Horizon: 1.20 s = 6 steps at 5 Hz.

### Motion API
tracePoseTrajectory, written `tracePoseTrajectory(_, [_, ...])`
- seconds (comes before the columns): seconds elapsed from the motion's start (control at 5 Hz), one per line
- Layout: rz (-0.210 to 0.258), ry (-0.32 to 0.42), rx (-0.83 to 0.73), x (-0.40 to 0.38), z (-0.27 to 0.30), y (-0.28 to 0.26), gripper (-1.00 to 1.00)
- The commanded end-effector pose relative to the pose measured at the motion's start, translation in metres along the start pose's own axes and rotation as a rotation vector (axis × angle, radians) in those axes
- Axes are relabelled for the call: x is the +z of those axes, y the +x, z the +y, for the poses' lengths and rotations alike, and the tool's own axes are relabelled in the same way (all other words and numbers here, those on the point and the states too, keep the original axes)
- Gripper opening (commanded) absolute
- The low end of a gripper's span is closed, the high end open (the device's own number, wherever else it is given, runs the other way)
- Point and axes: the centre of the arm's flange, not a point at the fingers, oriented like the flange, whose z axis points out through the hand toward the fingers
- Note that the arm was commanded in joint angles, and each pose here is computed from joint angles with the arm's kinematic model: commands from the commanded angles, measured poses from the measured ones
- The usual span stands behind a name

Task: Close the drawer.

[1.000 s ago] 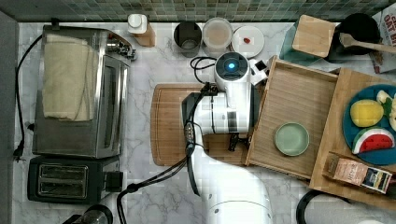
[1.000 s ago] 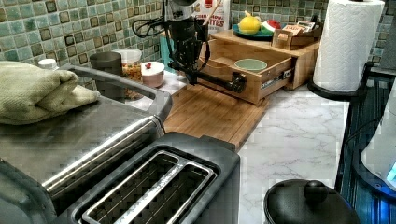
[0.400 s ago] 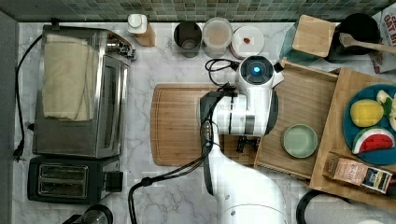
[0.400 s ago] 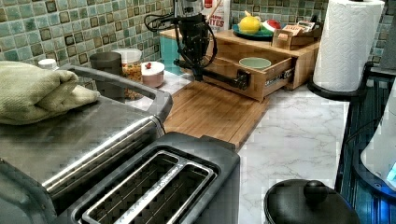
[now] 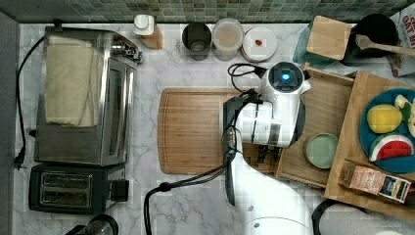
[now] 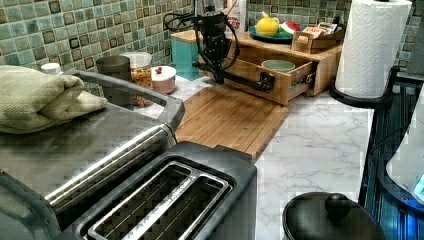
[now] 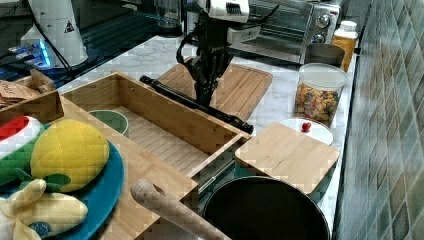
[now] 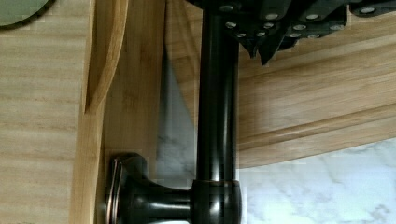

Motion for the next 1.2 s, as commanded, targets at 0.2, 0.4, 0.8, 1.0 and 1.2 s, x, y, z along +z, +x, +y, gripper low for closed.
tracePoseTrajectory(0.2, [0.086, -0.078, 0.127, -0.025, 0.223, -0.029, -1.00])
tracePoseTrajectory(0.4, [0.129, -0.091, 0.097, -0.019, 0.254, -0.040, -1.00])
tracePoseTrajectory(0.8, [0.076, -0.149, 0.107, 0.000, 0.304, -0.036, -1.00])
tracePoseTrajectory(1.0, [0.041, -0.162, 0.101, 0.013, 0.327, -0.026, -1.00])
tracePoseTrajectory(1.2, [0.033, -0.193, 0.090, 0.016, 0.344, -0.019, -1.00])
